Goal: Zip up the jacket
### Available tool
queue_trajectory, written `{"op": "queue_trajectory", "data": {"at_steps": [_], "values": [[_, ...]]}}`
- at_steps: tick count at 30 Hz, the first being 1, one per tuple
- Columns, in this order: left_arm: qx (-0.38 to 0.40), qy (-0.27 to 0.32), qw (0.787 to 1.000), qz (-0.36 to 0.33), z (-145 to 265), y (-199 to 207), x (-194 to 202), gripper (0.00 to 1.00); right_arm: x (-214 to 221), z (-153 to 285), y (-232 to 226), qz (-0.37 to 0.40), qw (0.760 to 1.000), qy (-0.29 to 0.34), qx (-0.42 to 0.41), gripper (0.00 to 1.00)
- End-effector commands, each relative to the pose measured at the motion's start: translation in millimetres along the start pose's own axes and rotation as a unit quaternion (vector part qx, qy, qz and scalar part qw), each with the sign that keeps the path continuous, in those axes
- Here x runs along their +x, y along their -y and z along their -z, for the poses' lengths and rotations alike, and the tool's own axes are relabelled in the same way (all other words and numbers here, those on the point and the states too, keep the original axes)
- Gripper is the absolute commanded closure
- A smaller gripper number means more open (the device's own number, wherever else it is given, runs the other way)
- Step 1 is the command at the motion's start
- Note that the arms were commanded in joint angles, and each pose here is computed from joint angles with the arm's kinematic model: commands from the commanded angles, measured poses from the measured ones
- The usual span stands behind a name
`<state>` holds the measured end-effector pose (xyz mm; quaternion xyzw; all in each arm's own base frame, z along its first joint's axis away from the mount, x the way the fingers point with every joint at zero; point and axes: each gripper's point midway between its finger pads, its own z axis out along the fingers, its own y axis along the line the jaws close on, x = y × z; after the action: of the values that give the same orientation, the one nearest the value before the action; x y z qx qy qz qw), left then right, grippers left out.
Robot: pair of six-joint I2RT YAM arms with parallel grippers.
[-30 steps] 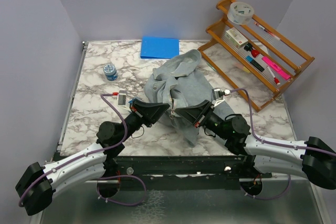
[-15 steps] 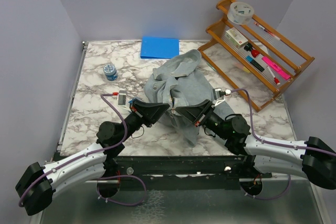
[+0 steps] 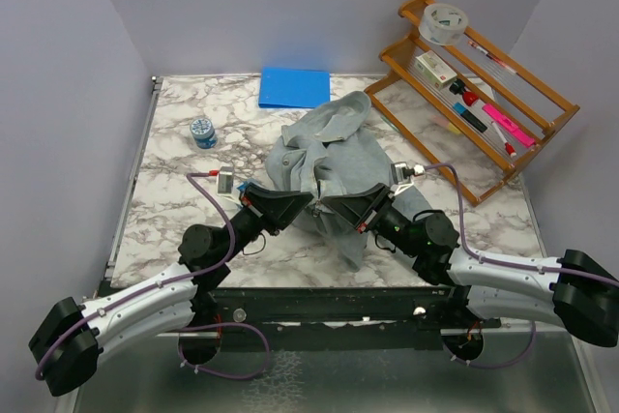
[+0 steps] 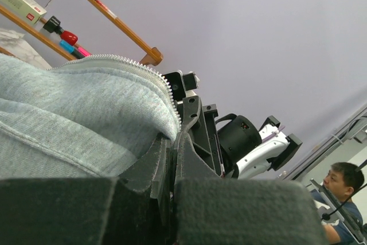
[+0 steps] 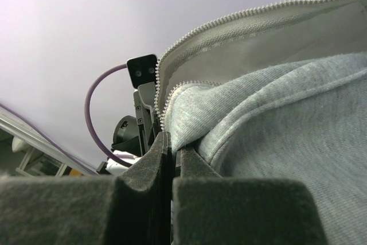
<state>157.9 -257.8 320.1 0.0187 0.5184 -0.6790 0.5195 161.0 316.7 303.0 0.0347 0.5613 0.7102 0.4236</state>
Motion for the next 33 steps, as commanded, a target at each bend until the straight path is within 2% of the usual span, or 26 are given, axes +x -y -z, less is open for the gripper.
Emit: {"op": "queue_trajectory", "data": {"at_steps": [1, 15, 27, 30, 33], "values": [[0.04, -0.007, 0.999, 0.011, 4, 17, 3, 1.0, -17, -5, -17, 0.001, 0.999, 0.034, -0.027, 1.0], [0.014, -0.037, 0.999, 0.019, 3, 2, 18, 1.0, -26, -2, -17, 0.014, 0.999, 0.05, -0.016, 1.0], [0.006, -0.082, 0.996, 0.025, 1, 0, 33, 1.0, -33, -6, -12, 0.095, 0.994, 0.042, 0.027, 1.0], [-0.003, -0.111, 0.994, 0.018, 2, -4, 43, 1.0, -32, -12, -11, 0.131, 0.99, 0.02, 0.047, 1.0], [-0.02, -0.131, 0.991, 0.013, 8, -11, 50, 1.0, -25, -18, -2, 0.182, 0.978, -0.035, 0.094, 1.0]]}}
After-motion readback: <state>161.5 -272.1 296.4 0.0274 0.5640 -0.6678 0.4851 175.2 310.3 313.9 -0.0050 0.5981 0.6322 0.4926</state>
